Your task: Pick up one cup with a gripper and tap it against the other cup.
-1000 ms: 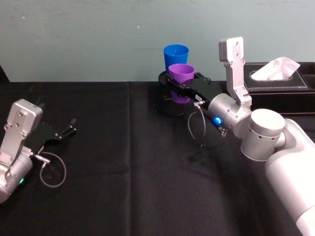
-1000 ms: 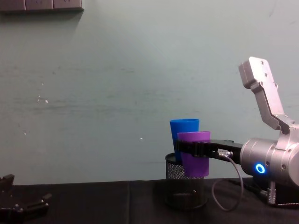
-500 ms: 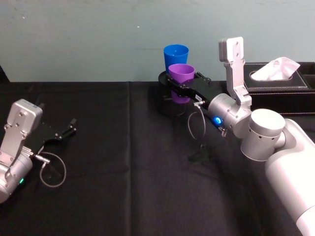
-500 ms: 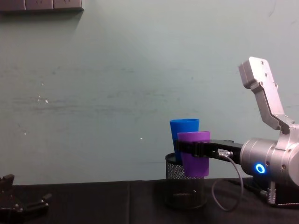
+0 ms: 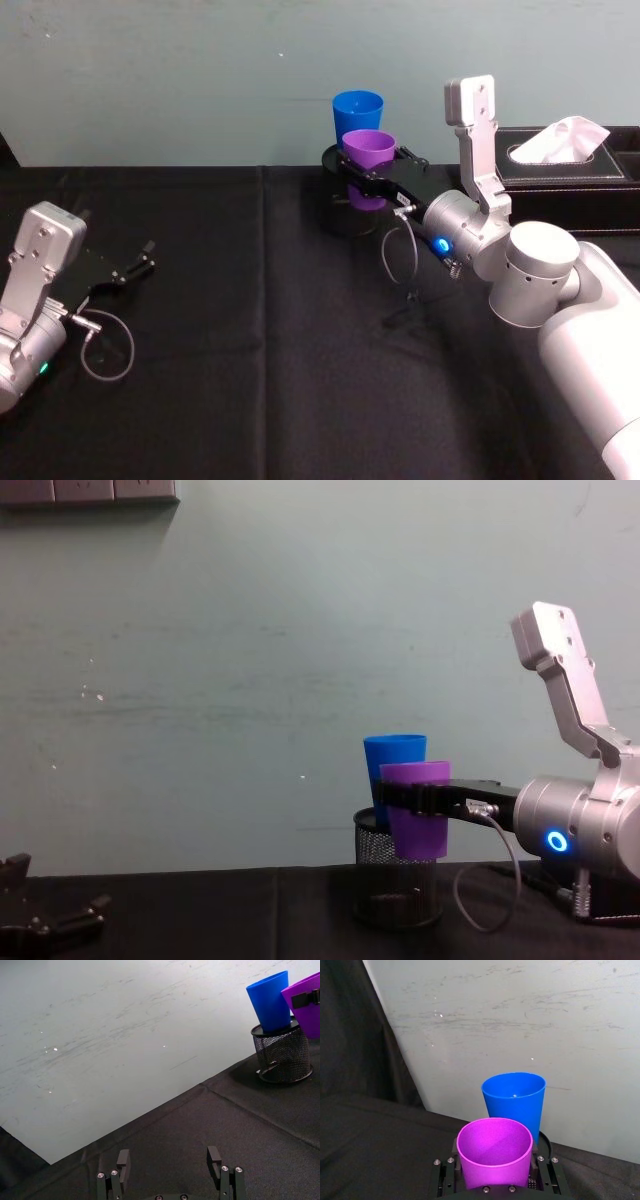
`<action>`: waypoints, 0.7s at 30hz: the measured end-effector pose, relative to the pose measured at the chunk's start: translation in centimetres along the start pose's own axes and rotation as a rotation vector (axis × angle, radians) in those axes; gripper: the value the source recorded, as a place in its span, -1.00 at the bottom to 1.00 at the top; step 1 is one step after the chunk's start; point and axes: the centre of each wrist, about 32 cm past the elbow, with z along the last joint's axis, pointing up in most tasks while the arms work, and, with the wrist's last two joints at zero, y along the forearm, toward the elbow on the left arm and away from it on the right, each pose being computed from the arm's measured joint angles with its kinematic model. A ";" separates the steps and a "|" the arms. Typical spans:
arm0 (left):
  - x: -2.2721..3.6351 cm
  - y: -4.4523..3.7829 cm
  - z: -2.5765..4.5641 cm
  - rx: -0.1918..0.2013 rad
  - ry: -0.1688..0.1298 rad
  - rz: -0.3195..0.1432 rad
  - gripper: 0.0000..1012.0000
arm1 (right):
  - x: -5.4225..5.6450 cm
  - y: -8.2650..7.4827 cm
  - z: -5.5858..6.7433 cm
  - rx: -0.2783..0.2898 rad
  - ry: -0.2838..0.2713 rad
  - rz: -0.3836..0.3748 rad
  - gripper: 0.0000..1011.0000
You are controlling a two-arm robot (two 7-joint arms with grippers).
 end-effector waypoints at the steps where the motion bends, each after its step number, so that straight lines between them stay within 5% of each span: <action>1: 0.00 0.00 0.00 0.000 0.000 0.000 0.98 | 0.0 0.0 0.0 0.000 0.000 0.000 0.45; 21: 0.00 0.00 0.00 0.000 0.000 0.000 0.98 | 0.0 0.0 0.0 0.000 0.000 0.000 0.45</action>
